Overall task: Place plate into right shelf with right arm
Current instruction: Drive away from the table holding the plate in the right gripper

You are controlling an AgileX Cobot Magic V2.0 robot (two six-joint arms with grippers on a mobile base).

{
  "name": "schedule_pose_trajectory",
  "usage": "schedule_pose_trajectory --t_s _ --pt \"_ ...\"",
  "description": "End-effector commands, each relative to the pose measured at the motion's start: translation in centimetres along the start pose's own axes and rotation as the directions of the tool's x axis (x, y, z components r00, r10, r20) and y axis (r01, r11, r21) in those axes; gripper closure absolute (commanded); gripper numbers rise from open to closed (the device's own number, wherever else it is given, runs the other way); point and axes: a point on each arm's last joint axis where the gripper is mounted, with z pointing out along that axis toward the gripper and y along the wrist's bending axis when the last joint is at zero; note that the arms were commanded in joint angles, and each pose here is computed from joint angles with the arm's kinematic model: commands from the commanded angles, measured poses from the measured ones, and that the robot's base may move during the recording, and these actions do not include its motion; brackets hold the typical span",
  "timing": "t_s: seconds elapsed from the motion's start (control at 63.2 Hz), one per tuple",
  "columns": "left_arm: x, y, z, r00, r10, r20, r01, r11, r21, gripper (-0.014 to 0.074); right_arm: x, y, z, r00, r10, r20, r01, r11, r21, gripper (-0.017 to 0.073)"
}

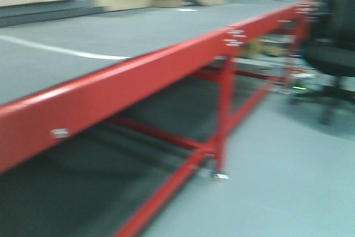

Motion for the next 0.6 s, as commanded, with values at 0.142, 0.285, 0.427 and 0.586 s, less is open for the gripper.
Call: schedule_pose_trajectory --t_s 0.142,0.285,0.427,0.586 --pt "-0.54 0.17 -0.07 0.996 -0.005 0.086 0.007 1.000 -0.019 0.0641 -1.74 0.28 -0.17 0.993 -0.019 0.118 0.021 1.000 -0.019 0.0505" --pt "-0.54 0.17 -0.07 0.996 -0.005 0.086 0.007 1.000 -0.019 0.0641 -1.74 0.28 -0.17 0.993 -0.019 0.118 0.021 1.000 -0.019 0.0505" --pt "-0.54 0.17 -0.07 0.996 -0.005 0.086 0.007 1.000 -0.019 0.0641 -1.74 0.28 -0.17 0.993 -0.019 0.118 0.021 1.000 -0.019 0.0505" --pt "-0.54 0.17 -0.07 0.996 -0.005 0.086 0.007 1.000 -0.019 0.0641 -1.74 0.28 -0.17 0.993 -0.019 0.118 0.021 1.000 -0.019 0.0505"
